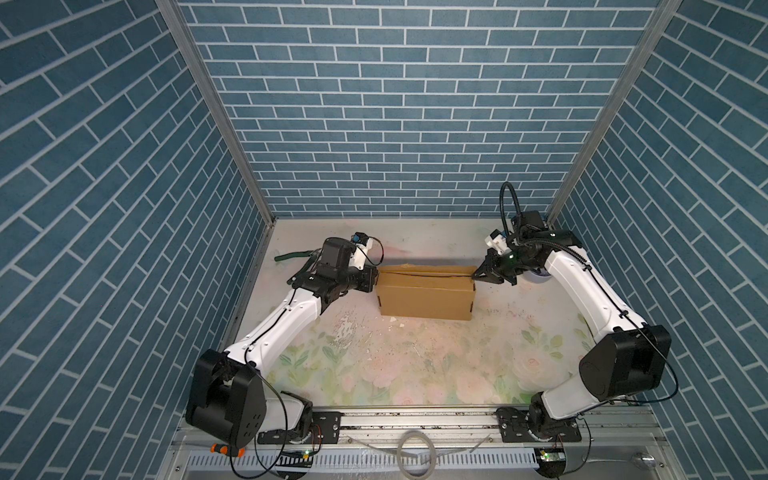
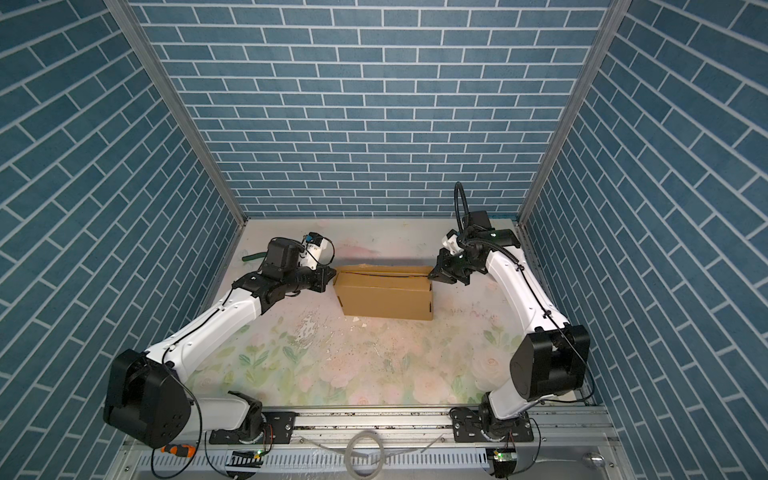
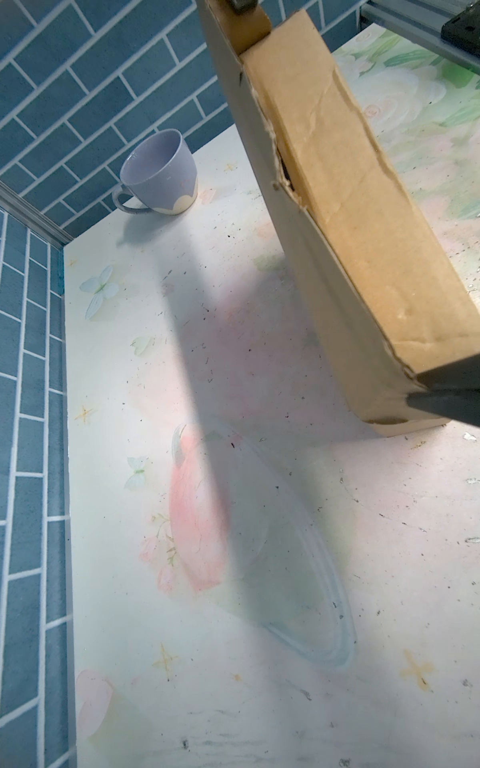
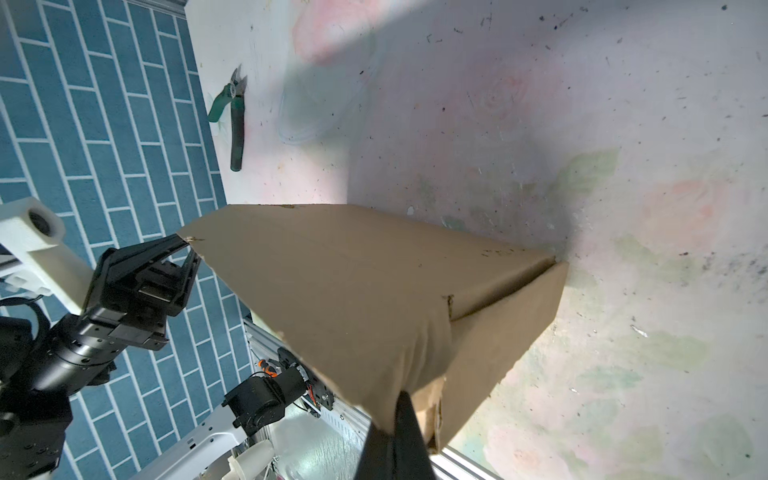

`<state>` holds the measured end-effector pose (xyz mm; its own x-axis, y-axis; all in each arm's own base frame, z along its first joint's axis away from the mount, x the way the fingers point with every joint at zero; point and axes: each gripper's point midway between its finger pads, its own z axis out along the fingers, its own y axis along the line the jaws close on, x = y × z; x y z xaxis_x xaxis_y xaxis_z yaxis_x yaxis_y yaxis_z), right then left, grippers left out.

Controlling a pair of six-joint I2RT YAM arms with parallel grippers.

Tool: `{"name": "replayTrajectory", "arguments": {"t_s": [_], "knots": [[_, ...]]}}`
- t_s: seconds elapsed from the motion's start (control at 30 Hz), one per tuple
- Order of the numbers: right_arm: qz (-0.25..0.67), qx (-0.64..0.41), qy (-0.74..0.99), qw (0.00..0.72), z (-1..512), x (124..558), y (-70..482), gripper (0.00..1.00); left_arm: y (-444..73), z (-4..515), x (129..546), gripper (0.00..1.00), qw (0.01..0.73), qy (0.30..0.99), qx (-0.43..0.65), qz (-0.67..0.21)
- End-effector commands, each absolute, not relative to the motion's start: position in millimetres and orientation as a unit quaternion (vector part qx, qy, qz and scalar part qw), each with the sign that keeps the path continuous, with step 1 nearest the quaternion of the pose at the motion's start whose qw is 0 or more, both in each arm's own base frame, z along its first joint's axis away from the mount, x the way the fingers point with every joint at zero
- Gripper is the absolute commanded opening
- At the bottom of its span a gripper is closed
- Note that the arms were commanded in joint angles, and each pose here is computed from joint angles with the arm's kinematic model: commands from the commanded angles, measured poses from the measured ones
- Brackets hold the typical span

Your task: Fold the paper box

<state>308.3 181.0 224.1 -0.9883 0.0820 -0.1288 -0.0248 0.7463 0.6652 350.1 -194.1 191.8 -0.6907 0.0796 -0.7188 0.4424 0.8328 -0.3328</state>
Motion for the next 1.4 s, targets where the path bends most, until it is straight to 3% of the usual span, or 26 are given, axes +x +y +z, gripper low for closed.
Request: {"name": "replayTrajectory", "arguments": {"t_s": [0.0,0.63,1.0,1.23,1.37], "knots": [[0.422,0.009,0.903,0.074,242,303,197,0.0,-193,138,315,0.0,0.259,0.923,0.148,-0.243],[0.313,0.015,0.947,0.064,194,269,160,0.0,-193,134,306,0.0,0.255,0.926,0.147,-0.236],[0.26,-0.01,0.962,0.084,201,272,150,0.24,-197,139,302,0.0,0.259,0.924,0.152,-0.238],[0.218,-0.039,0.971,0.087,197,274,152,0.28,-197,138,300,0.0,0.258,0.924,0.154,-0.236],[0.157,-0.063,0.98,0.102,191,280,143,0.25,-197,136,300,0.0,0.256,0.925,0.154,-0.235]]}}
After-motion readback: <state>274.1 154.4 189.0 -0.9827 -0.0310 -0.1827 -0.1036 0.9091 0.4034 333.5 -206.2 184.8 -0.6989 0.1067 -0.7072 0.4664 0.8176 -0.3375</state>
